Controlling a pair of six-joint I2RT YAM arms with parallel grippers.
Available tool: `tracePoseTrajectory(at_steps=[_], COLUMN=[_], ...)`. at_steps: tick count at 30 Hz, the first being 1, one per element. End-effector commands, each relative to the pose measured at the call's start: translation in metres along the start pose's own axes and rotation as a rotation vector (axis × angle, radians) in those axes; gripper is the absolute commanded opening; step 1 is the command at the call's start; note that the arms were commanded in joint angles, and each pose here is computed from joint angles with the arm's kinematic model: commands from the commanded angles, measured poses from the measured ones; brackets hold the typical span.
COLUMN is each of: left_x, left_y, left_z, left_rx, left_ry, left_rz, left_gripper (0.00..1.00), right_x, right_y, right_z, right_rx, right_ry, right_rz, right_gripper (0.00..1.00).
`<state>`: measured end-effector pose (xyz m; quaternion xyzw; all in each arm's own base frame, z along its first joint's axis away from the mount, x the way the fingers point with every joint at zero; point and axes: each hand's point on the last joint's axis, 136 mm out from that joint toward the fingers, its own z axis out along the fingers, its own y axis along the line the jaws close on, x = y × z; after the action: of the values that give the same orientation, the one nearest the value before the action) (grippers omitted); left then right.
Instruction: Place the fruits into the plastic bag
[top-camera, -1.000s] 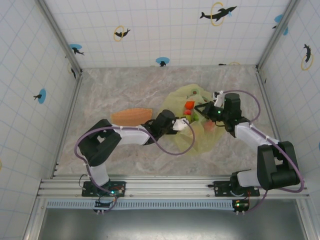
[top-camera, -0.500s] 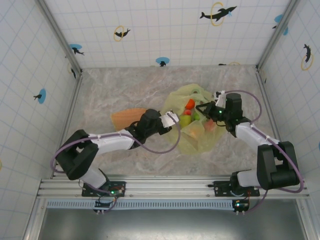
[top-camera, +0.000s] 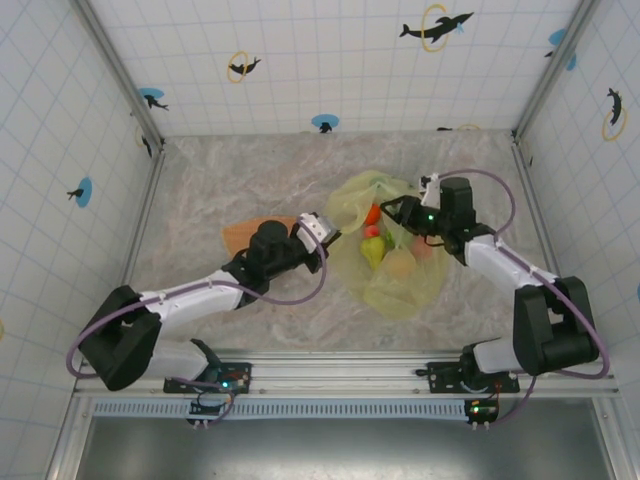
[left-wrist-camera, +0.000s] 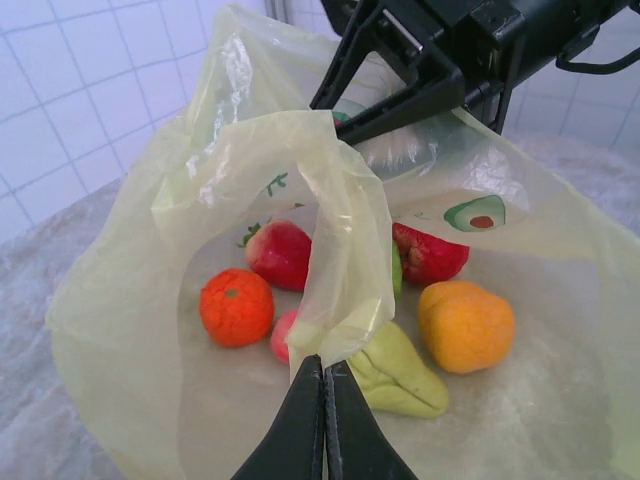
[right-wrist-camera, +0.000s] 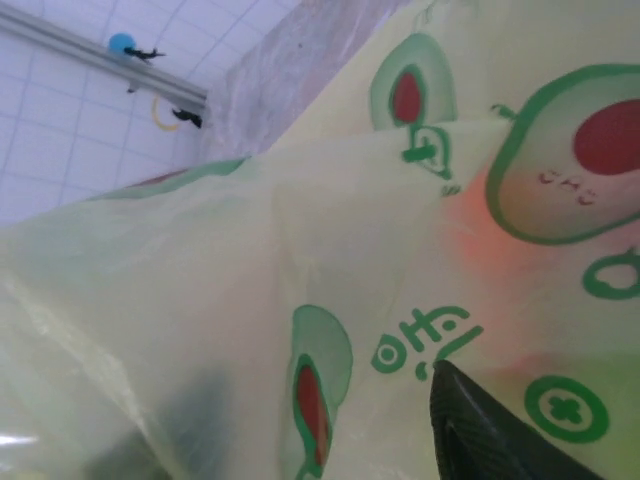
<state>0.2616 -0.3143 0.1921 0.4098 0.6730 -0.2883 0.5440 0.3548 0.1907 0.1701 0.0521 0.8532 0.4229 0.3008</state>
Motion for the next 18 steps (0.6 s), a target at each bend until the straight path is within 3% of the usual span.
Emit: tracePoseTrajectory(at_steps=[1,9,18], left_x=[-0.01,-0.008,-0.002], left_y=[0.0,0.006,0.018], left_z=[-0.008,-0.014,-0.015], left_rx=[0.007,-0.032,-0.109], left_ry=[-0.049,-0.031,-0.003], left_rz=[-0.134,-0.278,-0.327], left_gripper=[0.0,0.0,0.0], right_x=[-0.016,-0.022,0.014], right_y=[-0.003,-0.002,0.02], right_z=[-0.023,-0.074,-0.094], right_rx=[0.155,0.33,0.298], right_ry=[-0.062,-0.165,-0.137], right_rz=[-0.145,-0.315,-0.417], right_gripper=[0.64,0.94,0.98])
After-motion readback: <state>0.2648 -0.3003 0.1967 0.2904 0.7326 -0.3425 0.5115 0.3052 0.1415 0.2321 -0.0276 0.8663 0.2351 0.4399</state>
